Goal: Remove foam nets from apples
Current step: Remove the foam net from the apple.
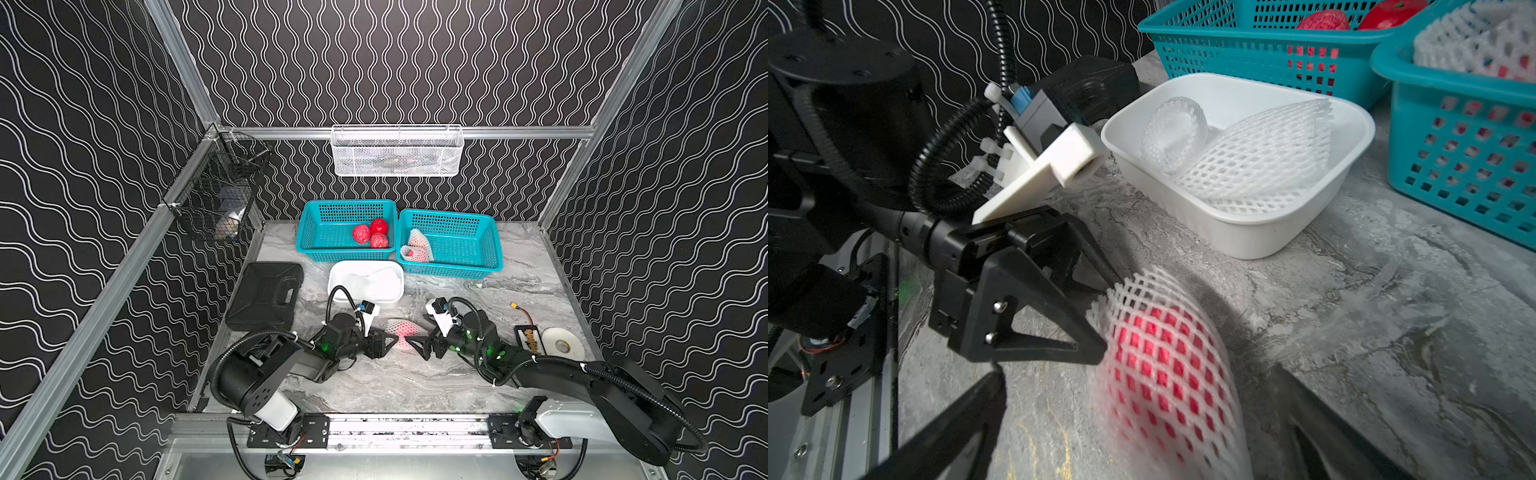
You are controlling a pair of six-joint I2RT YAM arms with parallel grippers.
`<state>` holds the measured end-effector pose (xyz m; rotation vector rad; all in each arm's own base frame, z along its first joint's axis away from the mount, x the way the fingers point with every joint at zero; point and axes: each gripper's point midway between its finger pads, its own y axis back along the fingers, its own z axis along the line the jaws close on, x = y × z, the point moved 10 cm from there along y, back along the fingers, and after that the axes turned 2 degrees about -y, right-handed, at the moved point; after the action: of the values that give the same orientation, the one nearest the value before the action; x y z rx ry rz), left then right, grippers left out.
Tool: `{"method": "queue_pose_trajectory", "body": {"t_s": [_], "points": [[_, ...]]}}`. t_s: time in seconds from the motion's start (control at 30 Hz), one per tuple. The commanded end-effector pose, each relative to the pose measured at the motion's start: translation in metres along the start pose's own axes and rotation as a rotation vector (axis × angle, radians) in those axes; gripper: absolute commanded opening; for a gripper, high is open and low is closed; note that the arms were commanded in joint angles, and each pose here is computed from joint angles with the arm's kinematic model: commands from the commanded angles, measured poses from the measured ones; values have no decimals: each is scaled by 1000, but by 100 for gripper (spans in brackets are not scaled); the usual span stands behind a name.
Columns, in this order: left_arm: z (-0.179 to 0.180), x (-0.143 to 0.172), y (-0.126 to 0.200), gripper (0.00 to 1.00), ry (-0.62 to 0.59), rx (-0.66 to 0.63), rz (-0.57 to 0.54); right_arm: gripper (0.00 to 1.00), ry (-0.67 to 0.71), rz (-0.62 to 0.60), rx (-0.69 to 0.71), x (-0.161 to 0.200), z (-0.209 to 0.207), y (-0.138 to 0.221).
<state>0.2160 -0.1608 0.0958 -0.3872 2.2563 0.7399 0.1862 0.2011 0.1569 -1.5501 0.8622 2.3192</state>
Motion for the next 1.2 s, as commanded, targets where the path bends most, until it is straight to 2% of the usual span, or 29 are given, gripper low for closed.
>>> {"method": "queue_pose_trajectory", "body": {"t_s": [0.0,0.07,0.17,0.23,0.37,0.5,0.6,0.73,0.93,1.17], "points": [[-9,-11,2,49,-39,61,-72,100,23,-35,-16,-8,2,-1],[-10,-14,2,47,-49,55,-66,100,22,-37,-10,-7,2,-1],[-11,-16,1,31,-55,56,-59,100,21,-44,-9,-8,2,-1],[-10,-16,0,29,-53,56,-62,100,21,-46,-11,-8,2,-1],[-11,-18,-1,18,-42,66,-65,100,19,-46,-10,-8,2,-1],[-15,-24,0,15,-51,64,-47,100,19,-53,3,-8,1,0],[-19,-31,6,8,-71,32,-47,100,20,-69,13,-9,1,2],[-26,-38,15,6,-98,-7,-16,100,19,-83,30,-9,0,5],[-36,-48,25,4,-131,-119,96,100,16,-97,38,-10,0,6],[-60,-46,11,4,-238,-224,236,100,18,-106,55,-10,-1,9]]}}
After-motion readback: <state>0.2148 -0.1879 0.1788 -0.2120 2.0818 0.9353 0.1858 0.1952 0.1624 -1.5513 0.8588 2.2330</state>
